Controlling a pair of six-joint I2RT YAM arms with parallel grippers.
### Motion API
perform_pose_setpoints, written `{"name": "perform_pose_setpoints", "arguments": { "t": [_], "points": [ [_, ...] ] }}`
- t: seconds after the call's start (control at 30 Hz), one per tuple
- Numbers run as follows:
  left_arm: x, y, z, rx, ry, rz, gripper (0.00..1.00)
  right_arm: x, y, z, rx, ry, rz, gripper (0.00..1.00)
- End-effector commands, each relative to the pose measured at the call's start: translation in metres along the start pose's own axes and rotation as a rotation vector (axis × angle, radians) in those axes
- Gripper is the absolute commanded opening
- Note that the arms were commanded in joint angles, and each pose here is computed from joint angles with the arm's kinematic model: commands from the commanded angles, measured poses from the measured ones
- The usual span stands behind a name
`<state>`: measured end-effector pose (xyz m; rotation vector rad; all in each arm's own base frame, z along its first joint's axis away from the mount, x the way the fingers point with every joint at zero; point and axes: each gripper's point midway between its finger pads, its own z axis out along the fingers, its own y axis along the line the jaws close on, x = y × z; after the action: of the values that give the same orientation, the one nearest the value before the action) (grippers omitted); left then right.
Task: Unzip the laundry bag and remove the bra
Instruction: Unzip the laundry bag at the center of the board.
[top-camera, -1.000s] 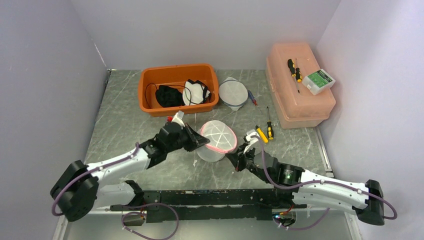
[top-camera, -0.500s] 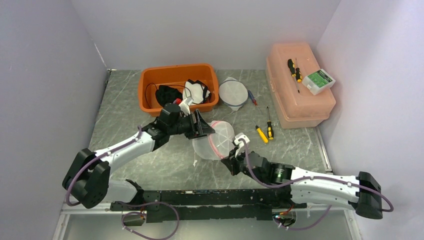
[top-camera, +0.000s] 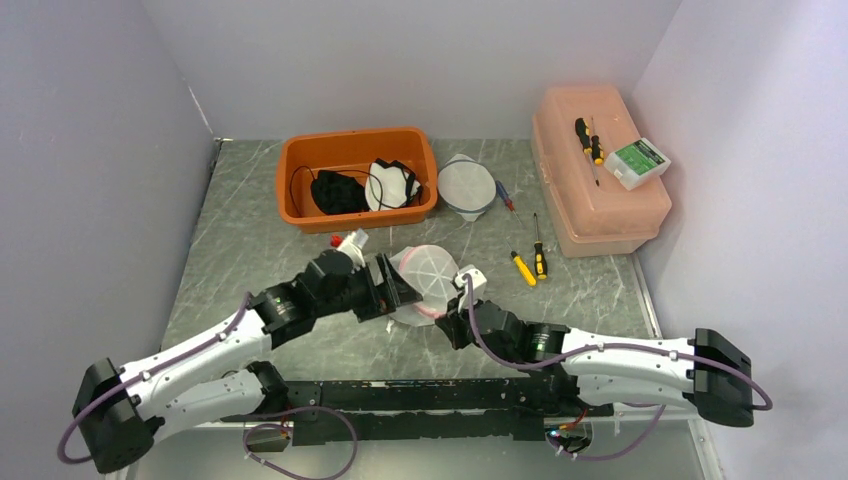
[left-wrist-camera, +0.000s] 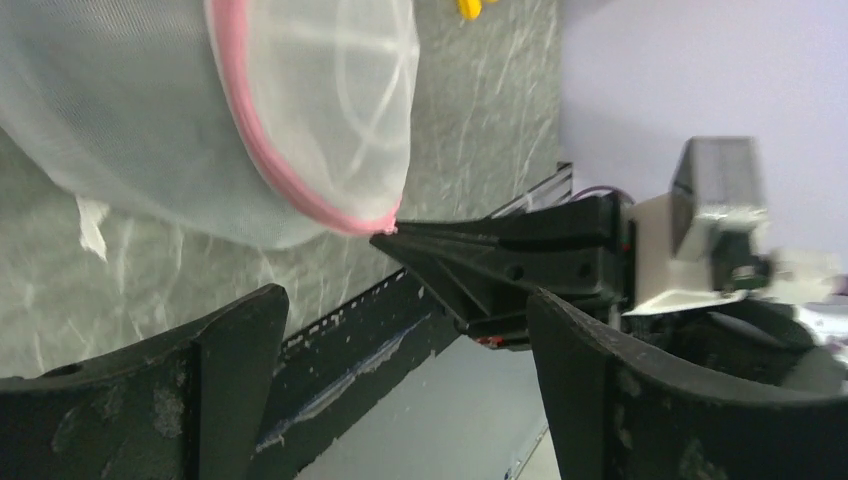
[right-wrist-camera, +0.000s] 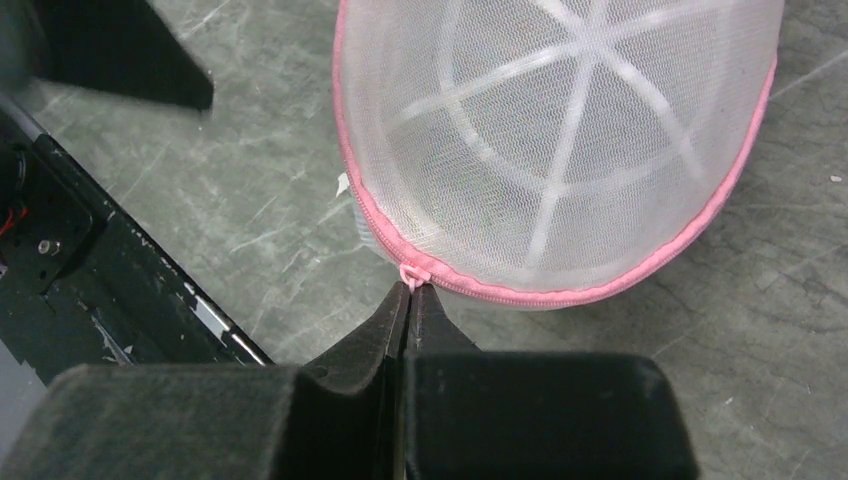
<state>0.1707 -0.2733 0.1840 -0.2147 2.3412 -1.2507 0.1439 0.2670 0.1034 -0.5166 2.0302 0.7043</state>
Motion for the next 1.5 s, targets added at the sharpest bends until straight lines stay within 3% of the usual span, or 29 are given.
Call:
{"name": "perform_pose_setpoints", "arguments": {
  "t": [0.0, 0.17, 0.4, 0.57, 0.77, 0.97, 1.17, 1.47],
  "points": [
    [0.012, 0.003, 0.008, -0.114, -0.055, -0.071, 0.94, -0.036, 0.02, 0.005, -0.035, -0.091, 0.035, 0.0],
    [0.026, 0.004, 0.033, -0.121, -0.044, -0.15, 0.94, -0.044, 0.028, 0.007, -0.058, -0.096, 0.024, 0.0],
    [0.014, 0.009, 0.044, -0.151, -0.119, -0.193, 0.94, -0.047, 0.045, 0.001, -0.158, -0.103, -0.006, 0.0],
    [0.008, 0.014, 0.048, -0.171, -0.159, -0.215, 0.85, -0.046, 0.049, -0.003, -0.201, -0.113, -0.008, 0.0],
    [0.001, 0.023, 0.049, -0.185, -0.201, -0.231, 0.67, -0.041, 0.05, -0.004, -0.217, -0.104, -0.019, 0.0],
    [-0.006, 0.02, 0.049, -0.19, -0.211, -0.213, 0.31, -0.031, 0.035, 0.0, -0.138, -0.069, -0.019, 0.0],
    [-0.011, 0.026, 0.043, -0.183, -0.22, -0.222, 0.04, -0.02, 0.012, -0.002, -0.032, -0.038, 0.001, 0.0],
    [-0.016, 0.022, 0.032, -0.134, -0.202, -0.183, 0.03, 0.001, -0.042, -0.001, 0.18, 0.017, 0.093, 0.0]
  ]
}}
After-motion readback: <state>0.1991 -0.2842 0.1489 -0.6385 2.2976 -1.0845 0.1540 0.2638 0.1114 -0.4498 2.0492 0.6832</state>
